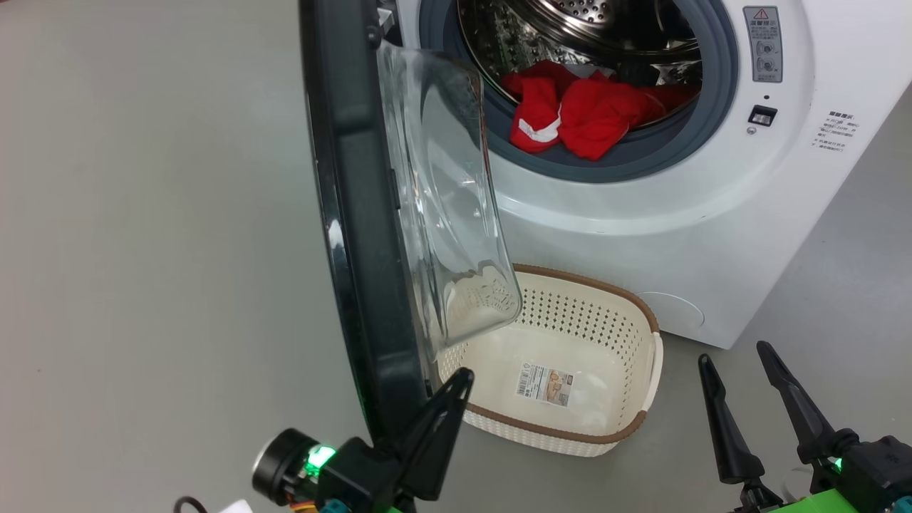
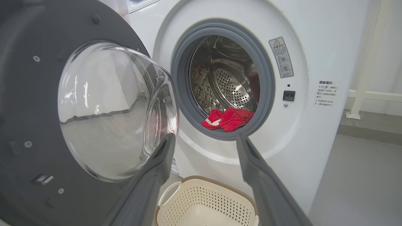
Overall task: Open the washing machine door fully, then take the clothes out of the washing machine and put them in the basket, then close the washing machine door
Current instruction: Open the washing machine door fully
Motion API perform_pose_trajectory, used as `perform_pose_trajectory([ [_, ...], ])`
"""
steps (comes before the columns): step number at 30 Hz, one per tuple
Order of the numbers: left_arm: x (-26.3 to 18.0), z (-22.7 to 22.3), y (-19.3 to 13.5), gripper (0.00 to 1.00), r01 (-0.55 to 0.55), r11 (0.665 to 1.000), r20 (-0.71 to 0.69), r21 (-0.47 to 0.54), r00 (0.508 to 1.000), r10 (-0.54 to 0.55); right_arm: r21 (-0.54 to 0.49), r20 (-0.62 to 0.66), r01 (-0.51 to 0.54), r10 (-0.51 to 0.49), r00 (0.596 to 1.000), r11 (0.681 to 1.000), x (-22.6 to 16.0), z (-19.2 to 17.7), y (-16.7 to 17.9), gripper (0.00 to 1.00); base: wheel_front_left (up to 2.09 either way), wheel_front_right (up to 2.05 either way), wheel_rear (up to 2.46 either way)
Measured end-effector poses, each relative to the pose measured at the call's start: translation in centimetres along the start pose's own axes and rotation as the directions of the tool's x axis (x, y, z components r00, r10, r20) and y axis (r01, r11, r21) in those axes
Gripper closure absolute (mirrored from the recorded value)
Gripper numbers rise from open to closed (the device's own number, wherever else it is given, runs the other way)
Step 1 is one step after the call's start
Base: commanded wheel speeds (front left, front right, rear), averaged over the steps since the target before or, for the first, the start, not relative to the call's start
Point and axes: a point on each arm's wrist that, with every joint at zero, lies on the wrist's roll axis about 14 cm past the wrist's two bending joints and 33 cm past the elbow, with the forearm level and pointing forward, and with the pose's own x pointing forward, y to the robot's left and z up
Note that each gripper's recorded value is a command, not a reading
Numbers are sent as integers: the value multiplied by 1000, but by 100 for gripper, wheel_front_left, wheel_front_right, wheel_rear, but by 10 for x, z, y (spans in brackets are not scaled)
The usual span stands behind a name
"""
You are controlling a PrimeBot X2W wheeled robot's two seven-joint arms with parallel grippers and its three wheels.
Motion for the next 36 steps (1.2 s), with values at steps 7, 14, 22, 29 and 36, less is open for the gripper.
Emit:
perform_pose_trajectory([
  [7, -1, -8, 19, 100, -77, 997, -25, 10, 997, 77, 0, 0, 1, -1, 1000, 1000, 0, 0, 0, 0, 0, 0, 0],
  [14, -4, -3, 34, 100, -142, 990, -12, 13, 990, 143, 1, 1, -7, 7, 1000, 1000, 1, -1, 2, 0, 0, 0, 0],
  [22, -19, 3, 68, 100, -268, 963, -4, 35, 963, 269, 8, -9, -34, 34, 999, 999, 7, -5, 10, 0, 0, 0, 0],
  [29, -39, 1, 105, 100, -393, 917, -17, 69, 918, 395, 11, -16, -50, 51, 999, 999, 10, -7, 14, 0, 0, 0, 0],
  [36, -52, -1, 132, 100, -475, 876, -28, 82, 878, 478, 9, -27, -51, 51, 998, 999, 10, -10, 14, 0, 0, 0, 0],
])
